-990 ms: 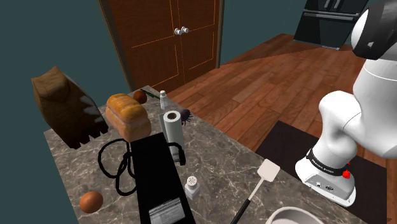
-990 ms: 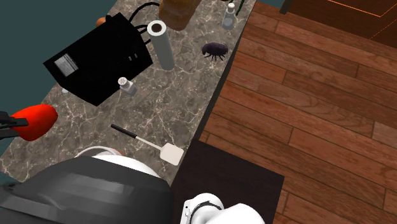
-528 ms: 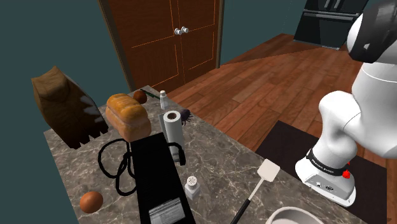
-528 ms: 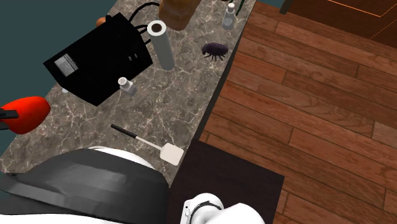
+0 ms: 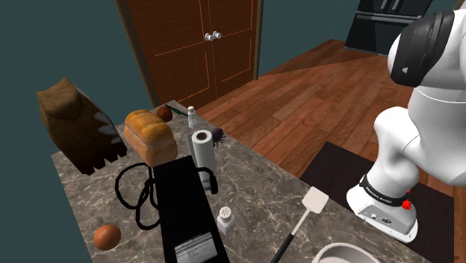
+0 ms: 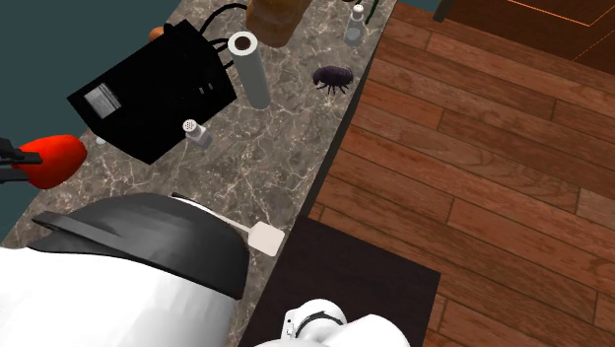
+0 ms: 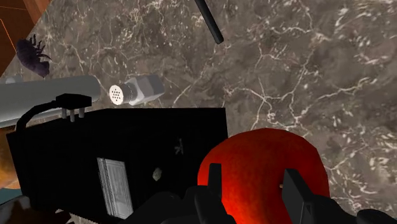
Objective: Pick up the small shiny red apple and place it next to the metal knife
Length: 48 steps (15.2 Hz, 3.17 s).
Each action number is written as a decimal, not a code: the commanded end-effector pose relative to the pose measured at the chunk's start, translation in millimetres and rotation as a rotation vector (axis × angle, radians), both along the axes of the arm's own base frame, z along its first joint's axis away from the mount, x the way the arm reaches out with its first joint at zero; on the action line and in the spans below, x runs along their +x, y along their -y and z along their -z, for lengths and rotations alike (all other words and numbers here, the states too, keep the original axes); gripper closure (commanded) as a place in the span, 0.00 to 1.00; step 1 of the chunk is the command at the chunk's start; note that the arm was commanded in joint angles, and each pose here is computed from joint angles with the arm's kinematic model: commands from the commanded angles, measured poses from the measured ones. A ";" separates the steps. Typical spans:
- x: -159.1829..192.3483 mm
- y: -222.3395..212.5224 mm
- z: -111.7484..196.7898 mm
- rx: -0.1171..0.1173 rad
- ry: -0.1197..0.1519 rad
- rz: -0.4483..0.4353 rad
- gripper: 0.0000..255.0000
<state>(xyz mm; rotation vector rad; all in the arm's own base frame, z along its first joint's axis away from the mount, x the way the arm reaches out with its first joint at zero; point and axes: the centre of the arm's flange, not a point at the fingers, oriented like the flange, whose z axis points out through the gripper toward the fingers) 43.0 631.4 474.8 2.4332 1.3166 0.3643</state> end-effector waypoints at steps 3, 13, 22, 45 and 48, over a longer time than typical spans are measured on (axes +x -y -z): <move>-0.4 -0.3 21.2 0.000 0.000 0.000 1.00; -0.4 -0.3 74.0 0.000 0.000 0.000 1.00; -0.4 -0.3 122.6 0.000 0.000 0.000 1.00; -19.6 -9.3 77.3 0.000 0.000 0.000 0.00; -19.6 -9.3 77.3 0.000 0.000 0.000 0.00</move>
